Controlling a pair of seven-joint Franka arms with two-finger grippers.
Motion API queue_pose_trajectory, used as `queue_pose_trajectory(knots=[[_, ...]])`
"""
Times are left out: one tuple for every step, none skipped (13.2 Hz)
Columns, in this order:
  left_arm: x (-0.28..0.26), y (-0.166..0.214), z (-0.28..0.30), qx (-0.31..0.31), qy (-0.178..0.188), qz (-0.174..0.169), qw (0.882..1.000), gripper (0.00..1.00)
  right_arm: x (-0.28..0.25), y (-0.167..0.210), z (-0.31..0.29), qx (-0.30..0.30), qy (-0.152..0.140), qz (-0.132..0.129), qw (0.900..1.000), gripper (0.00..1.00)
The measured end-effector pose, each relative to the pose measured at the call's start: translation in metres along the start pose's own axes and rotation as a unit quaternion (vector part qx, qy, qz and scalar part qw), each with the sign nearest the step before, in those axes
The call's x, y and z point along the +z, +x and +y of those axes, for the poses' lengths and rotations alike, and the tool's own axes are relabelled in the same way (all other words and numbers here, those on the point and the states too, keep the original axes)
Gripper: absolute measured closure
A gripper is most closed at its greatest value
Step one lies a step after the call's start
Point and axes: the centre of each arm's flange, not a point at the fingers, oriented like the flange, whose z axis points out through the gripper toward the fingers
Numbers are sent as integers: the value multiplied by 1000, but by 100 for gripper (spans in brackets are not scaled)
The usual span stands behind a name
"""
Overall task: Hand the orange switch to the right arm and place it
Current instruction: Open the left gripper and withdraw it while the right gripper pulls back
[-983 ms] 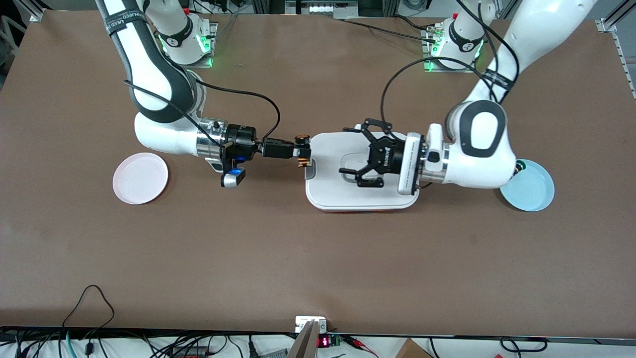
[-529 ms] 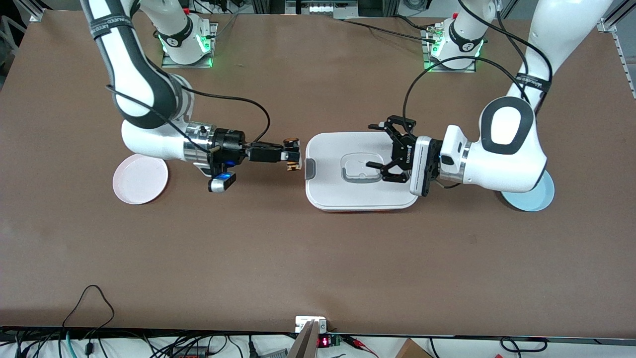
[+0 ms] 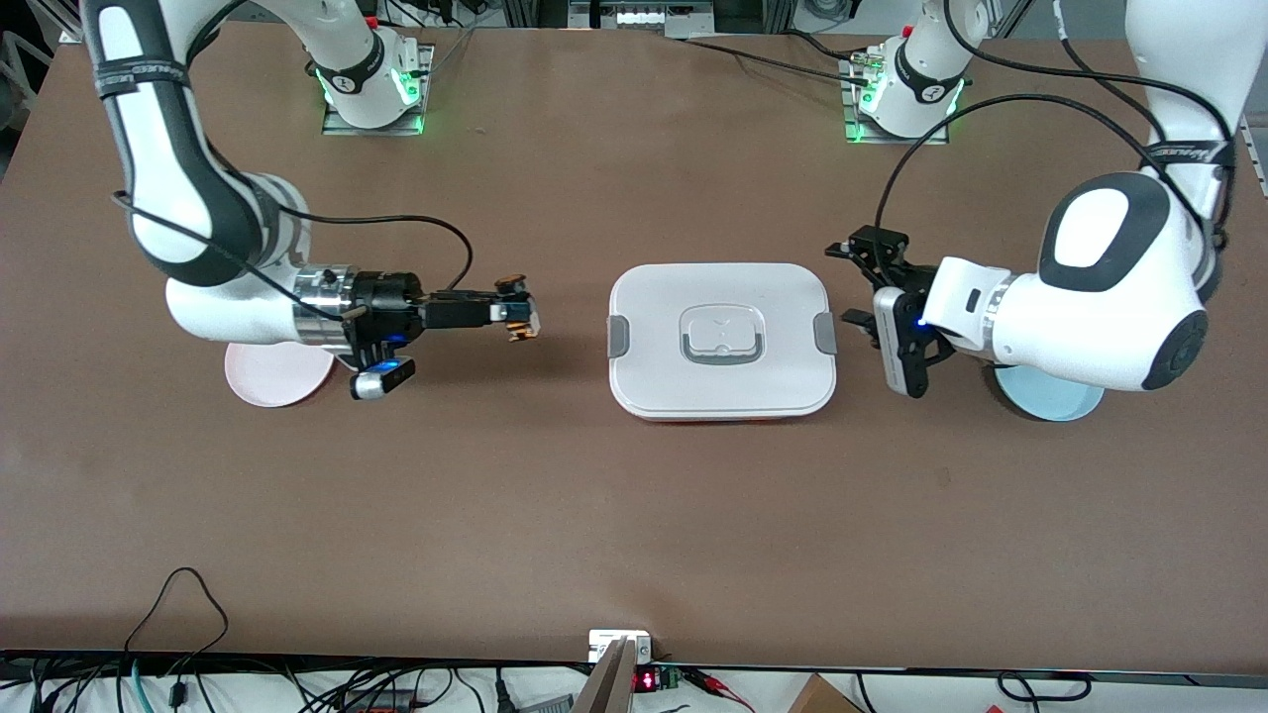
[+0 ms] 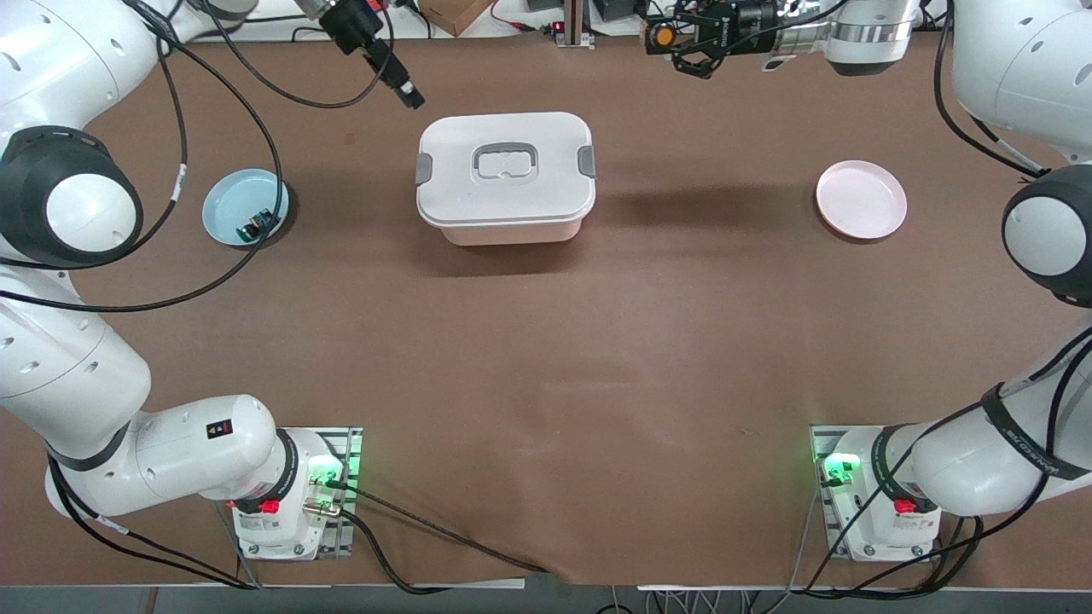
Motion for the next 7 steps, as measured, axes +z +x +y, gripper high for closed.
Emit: queue_pose_trajectory(knots=[[-6, -5, 0, -44, 18, -22, 999, 0, -12, 3, 3, 0, -3, -7, 1000, 59], [-12, -9, 3, -88, 37, -42, 995, 0, -24, 4, 6, 1, -9, -16, 1000, 59], [-19, -11, 7, -123, 64, -60, 989, 0, -35, 5, 8, 1, -14, -24, 1000, 59], [-25, -11, 13, -153, 98, -77, 980, 0, -46, 6, 10, 1, -20, -31, 999, 59], [-32, -10, 20, -174, 138, -94, 970, 0, -57, 5, 12, 1, -27, -36, 999, 59], [-37, -6, 29, -190, 182, -106, 959, 0, -67, 5, 14, 0, -37, -41, 998, 59], [-40, 0, 39, -200, 224, -117, 947, 0, -76, 5, 17, -1, -53, -45, 998, 59]])
